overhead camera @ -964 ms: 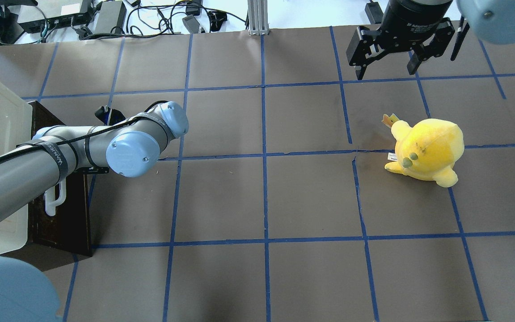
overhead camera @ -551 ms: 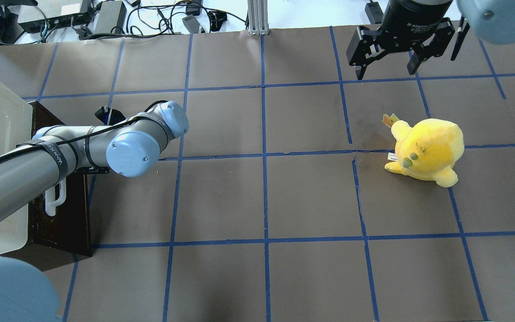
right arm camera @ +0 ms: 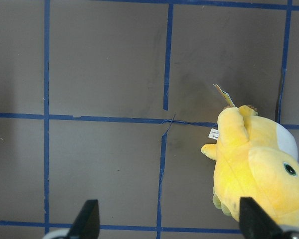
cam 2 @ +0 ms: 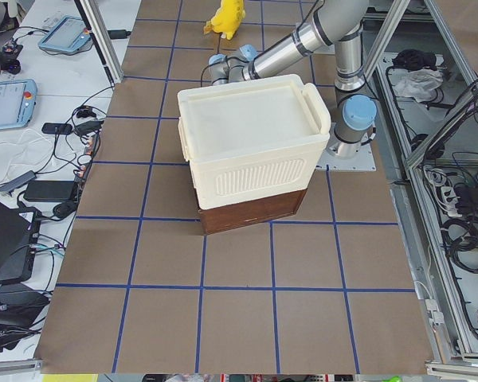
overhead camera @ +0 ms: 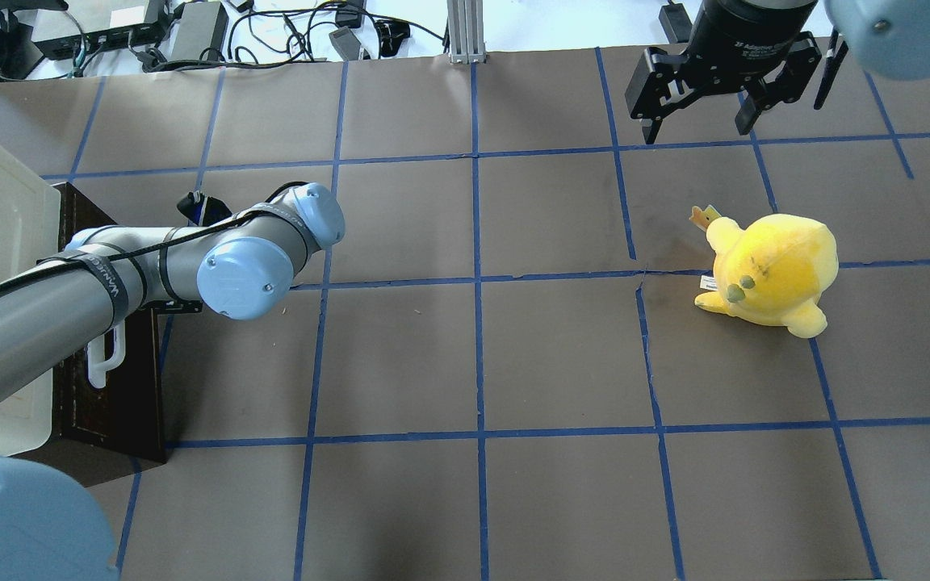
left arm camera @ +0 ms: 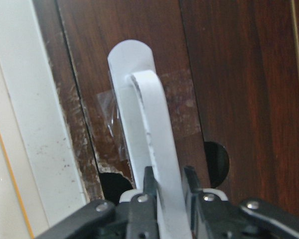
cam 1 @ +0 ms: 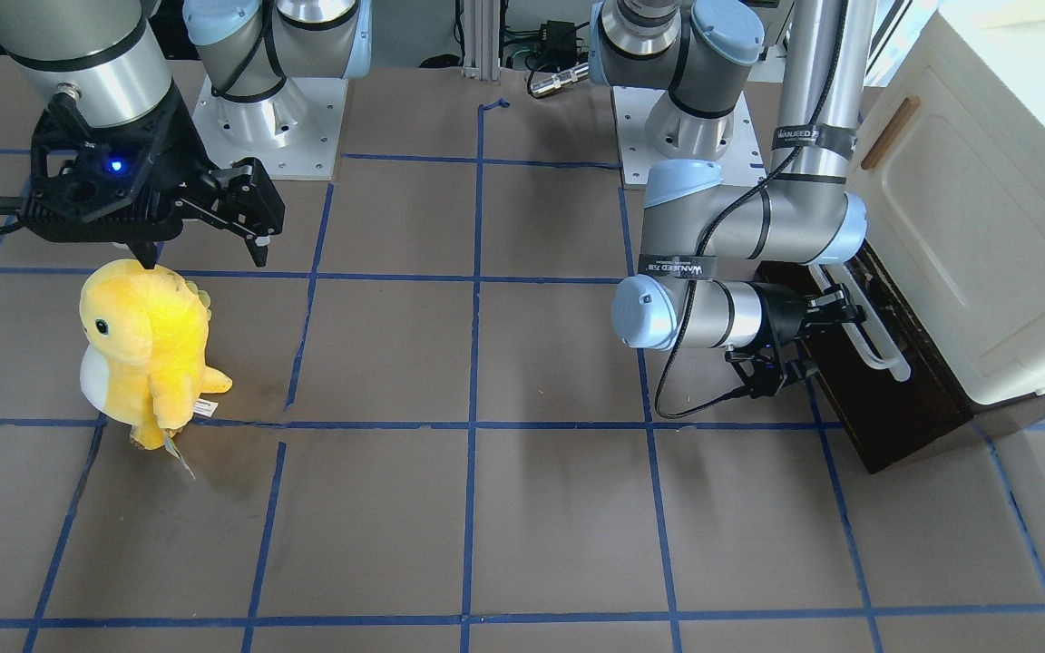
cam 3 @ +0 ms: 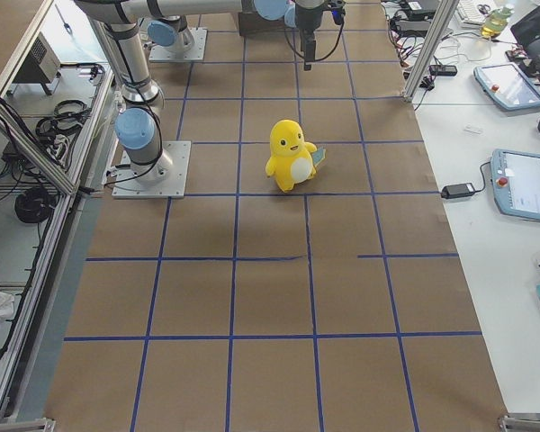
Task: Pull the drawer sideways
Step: 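Pull the gripped handle with the left gripper, sliding the drawer outward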
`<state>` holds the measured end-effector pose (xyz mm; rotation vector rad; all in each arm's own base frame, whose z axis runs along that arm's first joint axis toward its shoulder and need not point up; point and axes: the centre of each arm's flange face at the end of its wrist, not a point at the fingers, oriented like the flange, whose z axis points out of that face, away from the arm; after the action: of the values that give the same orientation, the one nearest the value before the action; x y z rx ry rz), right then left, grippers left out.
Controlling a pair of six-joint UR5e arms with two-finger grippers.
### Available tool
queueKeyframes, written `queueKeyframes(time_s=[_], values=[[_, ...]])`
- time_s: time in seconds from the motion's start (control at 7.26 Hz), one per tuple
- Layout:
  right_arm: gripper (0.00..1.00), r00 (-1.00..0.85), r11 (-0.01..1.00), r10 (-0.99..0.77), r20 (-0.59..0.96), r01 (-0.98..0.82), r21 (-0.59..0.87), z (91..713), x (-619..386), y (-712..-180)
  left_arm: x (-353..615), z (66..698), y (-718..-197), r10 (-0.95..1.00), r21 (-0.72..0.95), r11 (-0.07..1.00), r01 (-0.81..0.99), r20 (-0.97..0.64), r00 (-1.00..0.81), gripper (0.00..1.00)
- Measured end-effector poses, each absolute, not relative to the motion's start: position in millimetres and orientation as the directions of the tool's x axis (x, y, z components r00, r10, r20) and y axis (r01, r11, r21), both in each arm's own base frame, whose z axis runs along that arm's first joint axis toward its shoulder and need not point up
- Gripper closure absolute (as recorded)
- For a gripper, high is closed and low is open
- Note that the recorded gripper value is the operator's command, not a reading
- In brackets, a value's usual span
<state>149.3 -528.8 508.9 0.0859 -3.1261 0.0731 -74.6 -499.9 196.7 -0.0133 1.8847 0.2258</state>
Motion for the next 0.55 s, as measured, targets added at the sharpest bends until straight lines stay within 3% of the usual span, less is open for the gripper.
queueKeyframes(time_s=[0.55], values=[[0.0, -0.998, 0.997, -0.055, 0.015, -0.055, -0.046, 508.9, 149.4, -528.8, -106.6, 205.7, -504.7, 0.101, 0.129, 0.99, -0.066, -0.941, -0.324, 0.77]])
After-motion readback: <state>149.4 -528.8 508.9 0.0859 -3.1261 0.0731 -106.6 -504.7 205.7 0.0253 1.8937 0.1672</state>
